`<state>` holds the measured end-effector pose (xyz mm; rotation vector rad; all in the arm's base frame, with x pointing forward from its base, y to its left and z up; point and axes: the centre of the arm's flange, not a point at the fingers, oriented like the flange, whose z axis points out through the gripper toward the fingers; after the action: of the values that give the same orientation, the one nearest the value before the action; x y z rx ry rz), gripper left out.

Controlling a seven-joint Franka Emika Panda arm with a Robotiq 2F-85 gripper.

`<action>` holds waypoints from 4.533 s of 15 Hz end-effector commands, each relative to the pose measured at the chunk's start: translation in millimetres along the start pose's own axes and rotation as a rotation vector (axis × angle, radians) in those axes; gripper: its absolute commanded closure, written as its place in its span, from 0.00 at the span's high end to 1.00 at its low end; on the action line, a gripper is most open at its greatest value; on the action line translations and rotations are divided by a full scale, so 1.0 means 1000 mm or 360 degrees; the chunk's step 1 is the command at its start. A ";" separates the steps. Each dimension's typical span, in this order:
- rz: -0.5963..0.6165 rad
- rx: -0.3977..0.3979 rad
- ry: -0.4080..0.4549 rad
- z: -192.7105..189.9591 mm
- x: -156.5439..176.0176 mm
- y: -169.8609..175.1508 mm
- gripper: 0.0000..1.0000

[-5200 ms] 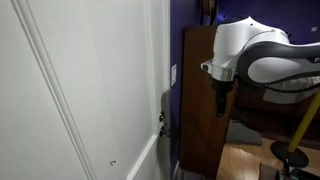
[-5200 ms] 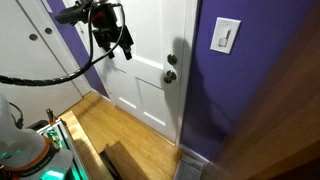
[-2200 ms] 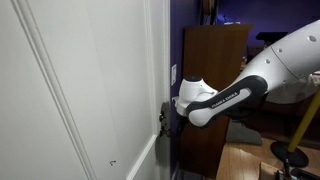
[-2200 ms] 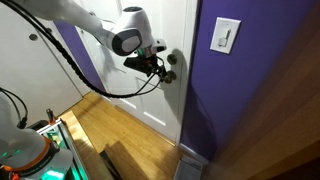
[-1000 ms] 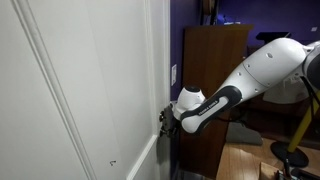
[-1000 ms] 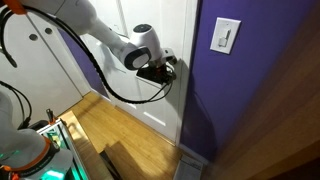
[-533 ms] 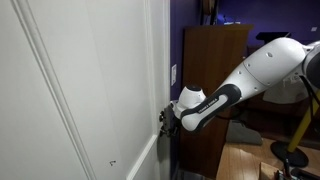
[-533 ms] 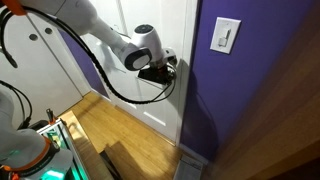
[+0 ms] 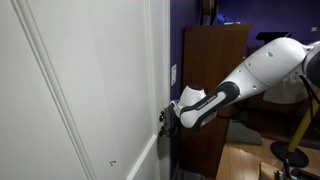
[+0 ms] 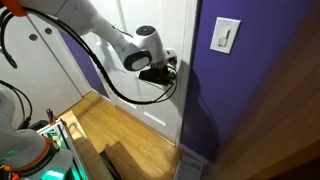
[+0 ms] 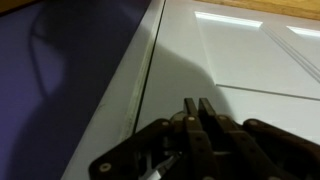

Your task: Turn the door knob to the right

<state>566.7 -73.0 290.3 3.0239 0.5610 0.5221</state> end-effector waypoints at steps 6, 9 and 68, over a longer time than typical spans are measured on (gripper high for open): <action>-0.0001 0.0108 -0.0060 -0.013 0.015 0.013 0.01; -0.0014 0.0292 -0.0114 -0.012 0.020 0.030 0.01; 0.0463 0.1952 -0.0431 0.107 -0.034 0.131 1.00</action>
<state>641.2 -209.8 155.3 4.3101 0.4264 -0.6370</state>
